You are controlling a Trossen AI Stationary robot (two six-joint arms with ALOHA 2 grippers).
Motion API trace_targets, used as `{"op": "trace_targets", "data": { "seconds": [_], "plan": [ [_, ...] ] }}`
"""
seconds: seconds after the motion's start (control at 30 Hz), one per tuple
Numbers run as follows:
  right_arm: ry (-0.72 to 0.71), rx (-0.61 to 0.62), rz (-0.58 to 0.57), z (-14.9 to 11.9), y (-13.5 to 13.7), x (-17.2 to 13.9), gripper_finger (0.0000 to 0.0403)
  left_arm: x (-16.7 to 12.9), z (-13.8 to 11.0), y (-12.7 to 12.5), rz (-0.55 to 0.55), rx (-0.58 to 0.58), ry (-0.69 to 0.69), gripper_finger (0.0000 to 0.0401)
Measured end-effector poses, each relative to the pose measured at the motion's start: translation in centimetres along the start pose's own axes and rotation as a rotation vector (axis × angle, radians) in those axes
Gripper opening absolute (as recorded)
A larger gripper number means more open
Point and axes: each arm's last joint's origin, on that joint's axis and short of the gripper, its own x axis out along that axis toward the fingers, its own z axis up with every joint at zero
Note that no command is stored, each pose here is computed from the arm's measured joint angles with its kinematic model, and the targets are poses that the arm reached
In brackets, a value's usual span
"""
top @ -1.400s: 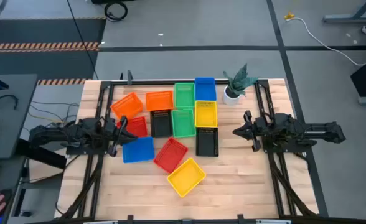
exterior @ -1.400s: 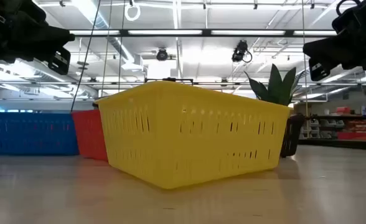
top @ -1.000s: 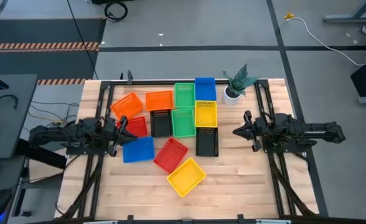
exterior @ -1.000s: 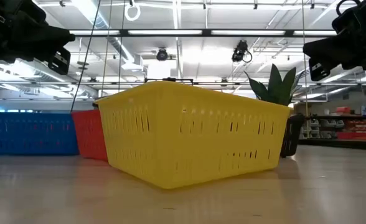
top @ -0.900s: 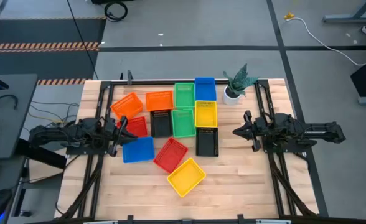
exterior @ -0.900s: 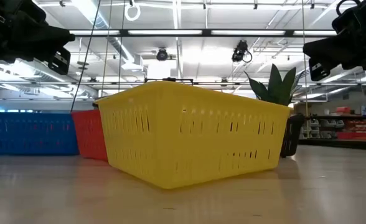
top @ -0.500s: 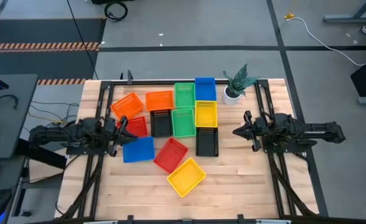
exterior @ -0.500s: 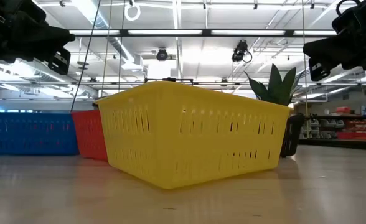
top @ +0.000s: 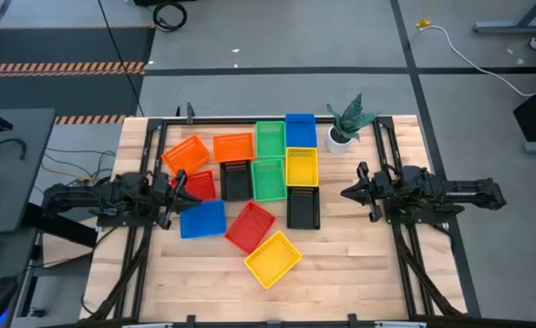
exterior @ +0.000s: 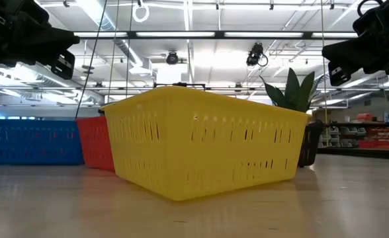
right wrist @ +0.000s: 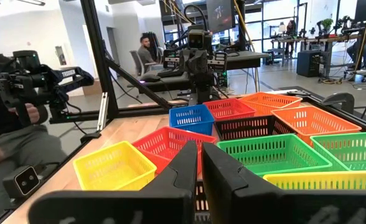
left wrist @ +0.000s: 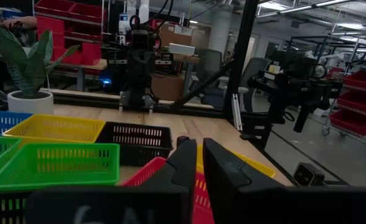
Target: Stack baskets by color
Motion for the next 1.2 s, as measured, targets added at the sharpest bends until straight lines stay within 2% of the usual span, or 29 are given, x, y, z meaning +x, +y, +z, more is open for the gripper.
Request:
{"op": "trace_targets", "data": {
  "seconds": [0.5, 0.67, 0.87, 1.2],
  "plan": [
    [0.0, 0.0, 0.0, -0.01, 0.0, 0.0, 0.0029, 0.0, 0.01, 0.0, 0.0, 0.001, -0.002, 0.0028],
    [0.001, 0.0, 0.0, -0.01, 0.0, 0.0, 0.0029, -0.01, 0.53, -0.09, -0.008, 0.009, -0.054, 0.0035],
    [0.001, 0.0, 0.0, -0.01, 0.0, 0.0, 0.0029, -0.05, 0.79, 0.24, 0.114, -0.027, -0.1, 0.0031],
    [0.0, 0.0, 0.0, 0.0, 0.0, 0.0, 0.0029, -0.12, 0.85, 0.6, 0.239, -0.013, -0.121, 0.0027]
  ]
}}
